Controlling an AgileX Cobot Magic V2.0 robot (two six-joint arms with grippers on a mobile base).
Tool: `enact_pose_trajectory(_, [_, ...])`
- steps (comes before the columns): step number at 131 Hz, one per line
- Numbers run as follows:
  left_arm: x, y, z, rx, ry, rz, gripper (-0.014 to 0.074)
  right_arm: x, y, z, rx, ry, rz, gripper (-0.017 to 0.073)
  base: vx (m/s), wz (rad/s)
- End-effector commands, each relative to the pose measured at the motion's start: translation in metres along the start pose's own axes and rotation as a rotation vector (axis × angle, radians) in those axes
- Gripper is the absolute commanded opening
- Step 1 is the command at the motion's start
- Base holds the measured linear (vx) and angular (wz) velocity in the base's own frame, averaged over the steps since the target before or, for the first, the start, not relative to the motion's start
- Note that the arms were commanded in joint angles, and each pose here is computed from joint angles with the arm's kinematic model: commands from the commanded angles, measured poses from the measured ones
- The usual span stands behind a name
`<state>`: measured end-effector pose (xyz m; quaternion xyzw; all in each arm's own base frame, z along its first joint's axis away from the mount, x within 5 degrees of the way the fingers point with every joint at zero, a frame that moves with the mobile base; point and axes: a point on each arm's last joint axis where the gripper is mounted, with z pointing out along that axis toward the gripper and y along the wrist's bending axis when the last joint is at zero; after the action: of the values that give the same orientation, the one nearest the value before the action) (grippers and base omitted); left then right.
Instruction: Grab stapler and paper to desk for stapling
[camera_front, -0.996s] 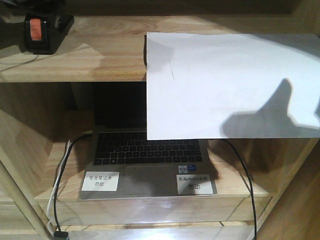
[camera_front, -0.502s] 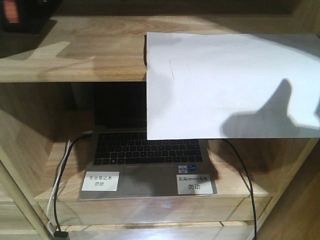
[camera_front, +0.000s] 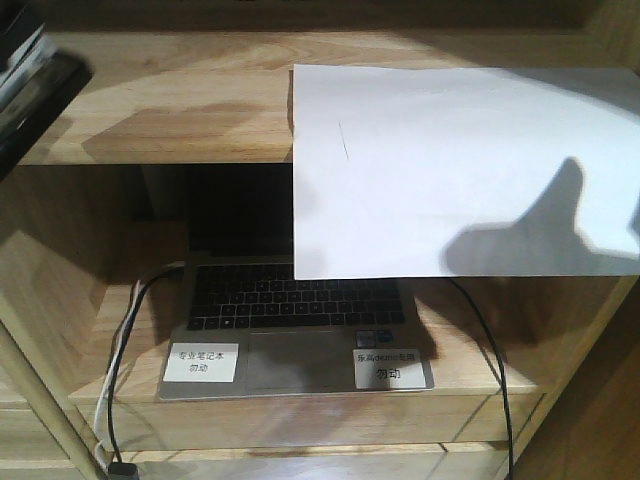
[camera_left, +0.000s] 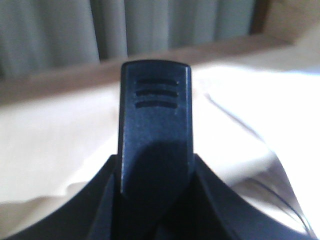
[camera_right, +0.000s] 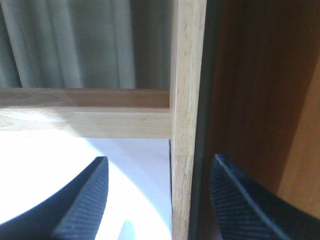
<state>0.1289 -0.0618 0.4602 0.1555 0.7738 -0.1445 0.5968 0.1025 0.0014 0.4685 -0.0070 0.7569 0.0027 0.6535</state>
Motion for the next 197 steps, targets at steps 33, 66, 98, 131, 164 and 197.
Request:
enact_pose_trajectory(33, [0.042,-0.005,-0.075,0.110,-0.221,-0.022,-0.0006,-0.013,-0.001,-0.003,0.009,-0.091,-0.008,0.0420,0.00,0.00])
enact_pose_trajectory(66, [0.085,-0.007,-0.105,0.168,-0.246,-0.034,-0.0006,-0.013,-0.001,-0.003,0.009,-0.091,-0.008,0.0420,0.00,0.00])
enact_pose_trajectory(98, [0.109,-0.006,-0.131,0.182,-0.228,-0.015,-0.0006,-0.013,-0.001,-0.003,0.009,-0.091,-0.008,0.0420,0.00,0.00])
enact_pose_trajectory(131, [0.114,-0.006,-0.137,0.186,-0.217,-0.009,-0.0006,-0.013,-0.001,-0.003,0.009,-0.091,-0.008,0.0420,0.00,0.00])
enact_pose_trajectory(164, [0.113,-0.006,-0.137,0.186,-0.218,-0.010,-0.0006,-0.013,-0.001,-0.003,0.009,-0.091,-0.008,0.0420,0.00,0.00])
enact_pose_trajectory(197, [0.113,-0.006,-0.137,0.186,-0.218,-0.010,-0.0006,-0.013,-0.001,-0.003,0.009,-0.091,-0.008,0.0420,0.00,0.00])
